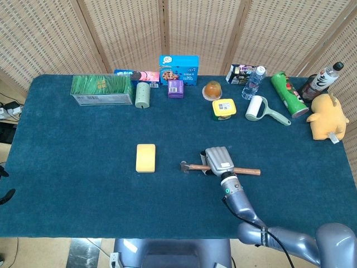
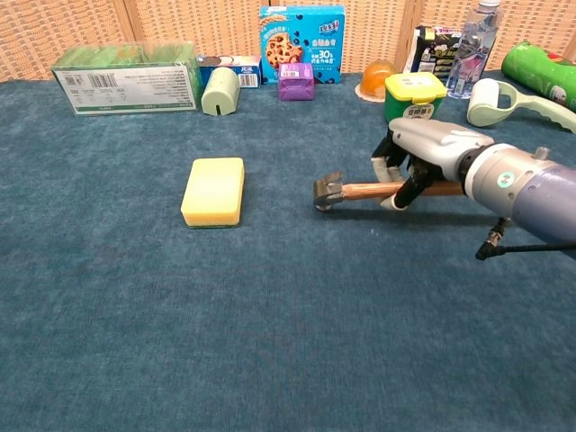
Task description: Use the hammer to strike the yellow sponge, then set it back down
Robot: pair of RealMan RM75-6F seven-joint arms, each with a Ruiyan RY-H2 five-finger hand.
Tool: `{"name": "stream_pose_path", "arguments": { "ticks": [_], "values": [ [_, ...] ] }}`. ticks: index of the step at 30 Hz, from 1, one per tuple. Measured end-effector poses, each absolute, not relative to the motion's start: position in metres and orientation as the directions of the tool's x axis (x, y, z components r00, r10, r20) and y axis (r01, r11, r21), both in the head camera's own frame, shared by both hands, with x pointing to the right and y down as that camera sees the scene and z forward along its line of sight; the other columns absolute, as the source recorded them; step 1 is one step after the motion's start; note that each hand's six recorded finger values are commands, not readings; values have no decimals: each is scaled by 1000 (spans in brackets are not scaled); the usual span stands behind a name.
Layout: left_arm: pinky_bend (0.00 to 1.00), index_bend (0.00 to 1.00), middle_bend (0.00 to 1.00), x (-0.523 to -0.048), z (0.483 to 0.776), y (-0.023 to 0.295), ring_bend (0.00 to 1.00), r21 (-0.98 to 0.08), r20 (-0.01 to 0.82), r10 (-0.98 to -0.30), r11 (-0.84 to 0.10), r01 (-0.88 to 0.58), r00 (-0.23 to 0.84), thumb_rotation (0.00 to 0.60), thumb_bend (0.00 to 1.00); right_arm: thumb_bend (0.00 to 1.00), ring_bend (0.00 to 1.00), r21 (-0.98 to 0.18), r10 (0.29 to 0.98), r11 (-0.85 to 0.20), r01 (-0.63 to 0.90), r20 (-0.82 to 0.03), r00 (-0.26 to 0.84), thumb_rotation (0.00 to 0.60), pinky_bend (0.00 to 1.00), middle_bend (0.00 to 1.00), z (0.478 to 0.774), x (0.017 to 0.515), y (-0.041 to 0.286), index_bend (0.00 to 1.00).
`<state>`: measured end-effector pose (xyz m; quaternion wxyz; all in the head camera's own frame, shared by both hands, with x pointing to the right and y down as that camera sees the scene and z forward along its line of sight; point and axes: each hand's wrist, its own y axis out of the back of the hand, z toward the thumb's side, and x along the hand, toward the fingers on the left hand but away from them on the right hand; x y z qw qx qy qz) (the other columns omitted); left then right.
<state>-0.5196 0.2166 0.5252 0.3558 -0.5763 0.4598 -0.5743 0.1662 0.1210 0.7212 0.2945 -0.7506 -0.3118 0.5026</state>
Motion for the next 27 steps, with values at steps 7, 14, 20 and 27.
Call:
{"name": "stream_pose_path", "arguments": {
  "ticks": [7, 14, 20, 27],
  "values": [
    [186, 460, 366, -514, 527, 215, 264, -937, 337, -939, -327, -122, -69, 600, 224, 376, 1000, -695, 745, -662, 282, -569, 349, 600, 978, 1000, 704, 163, 115, 873],
    [186, 459, 366, -506, 527, 212, 263, -937, 336, -941, -329, -116, -46, 600, 225, 376, 1000, -568, 687, -726, 388, -620, 380, 600, 996, 1000, 698, 154, 118, 880],
    [186, 460, 366, -497, 526, 206, 264, -939, 331, -943, -328, -102, -16, 600, 225, 375, 1000, -444, 622, -771, 456, -677, 393, 600, 1000, 1000, 697, 142, 116, 879],
    [187, 460, 366, -496, 528, 205, 264, -936, 341, -940, -338, -95, -14, 600, 224, 376, 1000, -320, 577, -769, 553, -719, 387, 600, 1000, 1000, 694, 123, 106, 880]
  ]
}}
